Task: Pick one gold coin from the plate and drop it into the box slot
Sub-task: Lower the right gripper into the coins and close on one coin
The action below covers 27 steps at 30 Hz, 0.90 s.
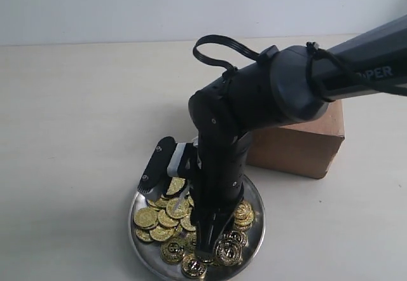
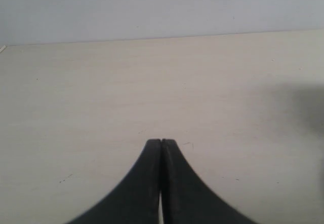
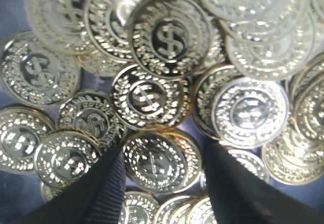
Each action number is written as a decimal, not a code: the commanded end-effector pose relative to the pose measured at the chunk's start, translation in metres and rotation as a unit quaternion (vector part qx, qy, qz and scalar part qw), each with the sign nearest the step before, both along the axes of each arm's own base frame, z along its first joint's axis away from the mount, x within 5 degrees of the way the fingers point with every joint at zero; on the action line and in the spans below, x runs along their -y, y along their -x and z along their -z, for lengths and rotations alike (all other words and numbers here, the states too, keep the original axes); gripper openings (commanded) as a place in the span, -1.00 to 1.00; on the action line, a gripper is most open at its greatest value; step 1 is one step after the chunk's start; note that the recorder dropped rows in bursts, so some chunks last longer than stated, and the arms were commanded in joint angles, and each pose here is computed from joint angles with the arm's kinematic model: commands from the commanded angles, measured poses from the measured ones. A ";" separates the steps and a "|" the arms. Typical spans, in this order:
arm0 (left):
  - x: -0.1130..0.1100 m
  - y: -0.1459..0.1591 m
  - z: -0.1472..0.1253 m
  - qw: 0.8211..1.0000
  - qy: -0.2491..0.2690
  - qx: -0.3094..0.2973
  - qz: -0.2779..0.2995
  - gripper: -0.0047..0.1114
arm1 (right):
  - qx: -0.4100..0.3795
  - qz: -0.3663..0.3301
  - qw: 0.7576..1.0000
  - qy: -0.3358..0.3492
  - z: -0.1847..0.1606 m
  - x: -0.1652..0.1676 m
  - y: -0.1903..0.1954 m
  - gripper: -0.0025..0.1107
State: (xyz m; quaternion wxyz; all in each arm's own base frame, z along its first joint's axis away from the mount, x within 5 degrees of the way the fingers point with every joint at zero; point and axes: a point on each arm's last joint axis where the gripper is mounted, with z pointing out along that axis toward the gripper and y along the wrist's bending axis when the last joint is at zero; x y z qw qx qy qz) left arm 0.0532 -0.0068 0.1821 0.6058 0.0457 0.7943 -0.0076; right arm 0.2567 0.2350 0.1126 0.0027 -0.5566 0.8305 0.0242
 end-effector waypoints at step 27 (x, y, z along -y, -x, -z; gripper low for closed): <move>0.000 0.000 0.000 1.000 0.004 0.005 -0.004 -0.92 | 0.048 0.037 0.997 0.041 -0.011 0.000 0.002 -0.58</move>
